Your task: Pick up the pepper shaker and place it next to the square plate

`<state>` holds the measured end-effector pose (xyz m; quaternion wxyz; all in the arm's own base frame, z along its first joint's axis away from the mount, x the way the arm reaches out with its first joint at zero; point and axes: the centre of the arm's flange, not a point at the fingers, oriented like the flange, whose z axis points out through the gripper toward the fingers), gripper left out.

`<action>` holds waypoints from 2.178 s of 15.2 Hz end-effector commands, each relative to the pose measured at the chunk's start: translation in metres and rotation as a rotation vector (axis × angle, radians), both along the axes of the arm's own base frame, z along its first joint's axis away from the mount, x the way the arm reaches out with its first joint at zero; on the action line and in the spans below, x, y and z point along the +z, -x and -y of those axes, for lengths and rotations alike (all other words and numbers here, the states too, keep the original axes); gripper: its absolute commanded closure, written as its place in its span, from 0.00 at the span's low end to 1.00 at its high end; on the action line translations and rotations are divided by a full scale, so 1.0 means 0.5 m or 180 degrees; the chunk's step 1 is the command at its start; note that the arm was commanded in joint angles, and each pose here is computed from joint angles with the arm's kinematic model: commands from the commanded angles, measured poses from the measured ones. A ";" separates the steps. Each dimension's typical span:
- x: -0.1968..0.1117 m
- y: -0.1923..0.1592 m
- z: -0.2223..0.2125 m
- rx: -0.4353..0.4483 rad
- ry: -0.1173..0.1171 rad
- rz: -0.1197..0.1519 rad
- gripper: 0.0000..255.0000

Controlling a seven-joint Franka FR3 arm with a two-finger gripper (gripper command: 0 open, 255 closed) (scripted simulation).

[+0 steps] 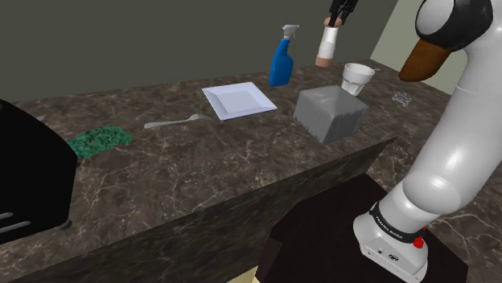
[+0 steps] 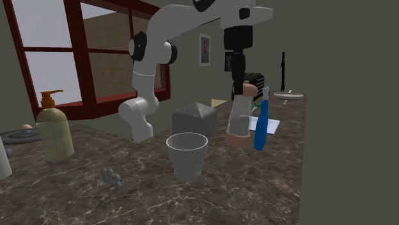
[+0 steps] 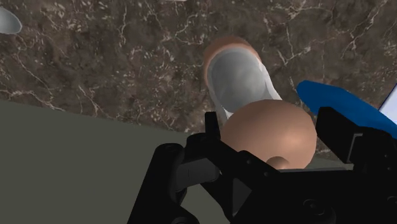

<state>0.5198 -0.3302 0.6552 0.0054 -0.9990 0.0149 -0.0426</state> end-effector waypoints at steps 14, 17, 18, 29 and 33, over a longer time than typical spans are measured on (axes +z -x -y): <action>-0.005 -0.018 -0.389 0.0001 0.0002 0.0000 1.00; -0.037 -0.018 -0.389 0.0001 0.0002 0.0000 1.00; -0.047 -0.018 -0.389 0.0001 0.0002 0.0000 1.00; -0.161 -0.018 -0.389 0.0001 0.0002 0.0000 1.00; -0.161 -0.018 -0.389 0.0001 0.0002 0.0000 1.00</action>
